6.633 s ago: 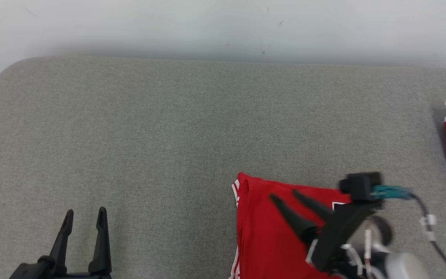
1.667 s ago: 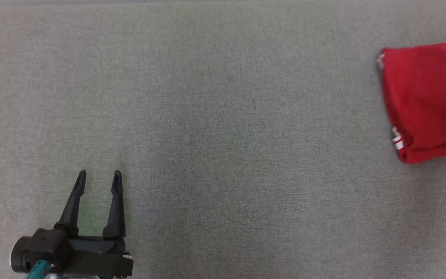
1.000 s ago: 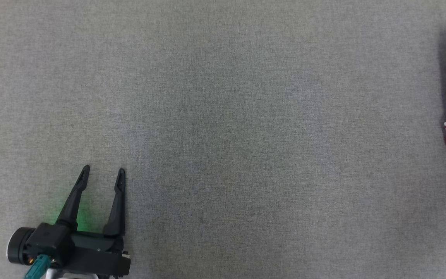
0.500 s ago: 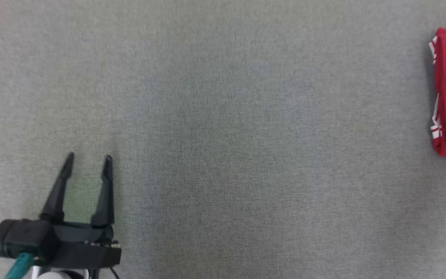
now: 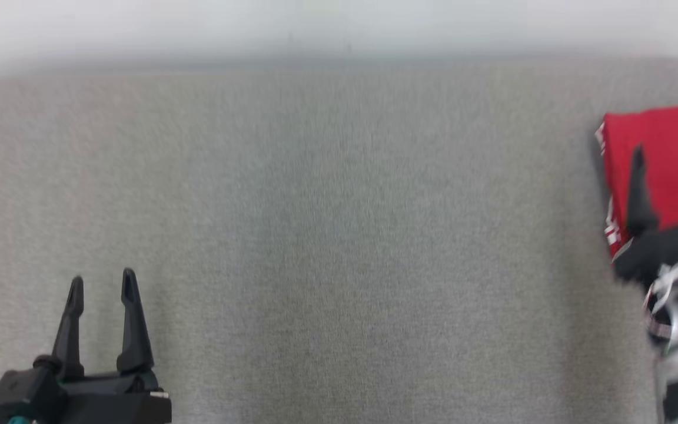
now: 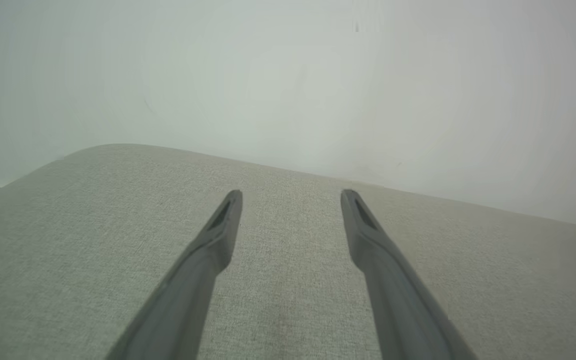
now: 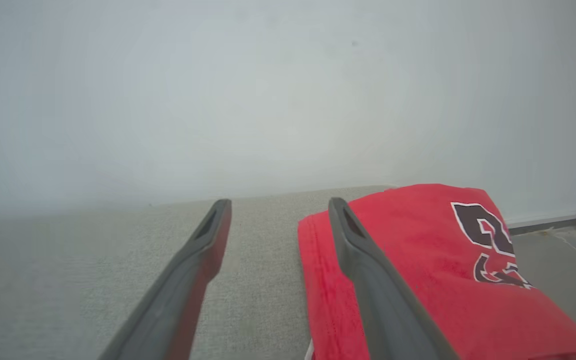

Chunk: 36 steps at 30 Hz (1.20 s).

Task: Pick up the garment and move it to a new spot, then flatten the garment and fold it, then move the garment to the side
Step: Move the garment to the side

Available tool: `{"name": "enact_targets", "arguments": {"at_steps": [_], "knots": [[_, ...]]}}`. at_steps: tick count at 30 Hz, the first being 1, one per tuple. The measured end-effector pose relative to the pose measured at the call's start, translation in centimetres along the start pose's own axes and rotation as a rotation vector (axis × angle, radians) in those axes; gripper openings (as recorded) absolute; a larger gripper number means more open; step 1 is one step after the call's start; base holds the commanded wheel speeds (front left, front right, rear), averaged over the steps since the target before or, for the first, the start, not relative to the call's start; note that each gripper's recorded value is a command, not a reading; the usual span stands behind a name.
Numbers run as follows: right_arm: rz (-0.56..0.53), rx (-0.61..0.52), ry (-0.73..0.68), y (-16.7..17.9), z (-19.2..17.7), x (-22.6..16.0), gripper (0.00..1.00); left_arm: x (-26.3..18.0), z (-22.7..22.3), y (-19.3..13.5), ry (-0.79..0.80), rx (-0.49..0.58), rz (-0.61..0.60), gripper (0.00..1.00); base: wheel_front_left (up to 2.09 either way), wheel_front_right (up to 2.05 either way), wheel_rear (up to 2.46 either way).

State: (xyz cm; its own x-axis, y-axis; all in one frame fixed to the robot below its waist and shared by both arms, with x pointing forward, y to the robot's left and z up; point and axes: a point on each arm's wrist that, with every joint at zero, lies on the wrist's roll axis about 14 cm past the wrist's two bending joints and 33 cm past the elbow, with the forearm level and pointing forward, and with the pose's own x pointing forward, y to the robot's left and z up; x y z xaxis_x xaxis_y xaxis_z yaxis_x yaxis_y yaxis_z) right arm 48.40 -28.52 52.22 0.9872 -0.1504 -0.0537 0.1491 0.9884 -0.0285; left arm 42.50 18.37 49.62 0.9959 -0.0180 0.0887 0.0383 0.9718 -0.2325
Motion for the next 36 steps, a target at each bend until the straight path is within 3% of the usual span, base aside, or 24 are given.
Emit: {"name": "enact_targets", "arguments": {"at_steps": [11, 17, 25, 36], "knots": [[0.141, 0.163, -0.105, 5.3, 0.4, -8.8, 1.0, -3.5, 2.6, 1.0, -0.047, 0.017, 0.048, 1.0, 0.0, 0.0, 0.0], [0.181, 0.165, -0.081, 7.2, -0.9, -11.8, 1.0, -5.7, 1.9, 1.0, -0.015, 0.043, 0.044, 1.0, 0.0, 0.0, 0.0], [0.23, 0.106, -0.07, 9.0, -1.6, -13.1, 1.0, -6.9, 1.9, 1.3, -0.009, 0.055, 0.053, 1.0, 0.0, 0.0, 0.0], [0.236, 0.126, 0.017, 9.4, -4.1, -13.8, 1.0, -7.8, 0.0, 1.2, 0.053, 0.052, 0.048, 1.0, 0.0, 0.0, 0.0]]}}
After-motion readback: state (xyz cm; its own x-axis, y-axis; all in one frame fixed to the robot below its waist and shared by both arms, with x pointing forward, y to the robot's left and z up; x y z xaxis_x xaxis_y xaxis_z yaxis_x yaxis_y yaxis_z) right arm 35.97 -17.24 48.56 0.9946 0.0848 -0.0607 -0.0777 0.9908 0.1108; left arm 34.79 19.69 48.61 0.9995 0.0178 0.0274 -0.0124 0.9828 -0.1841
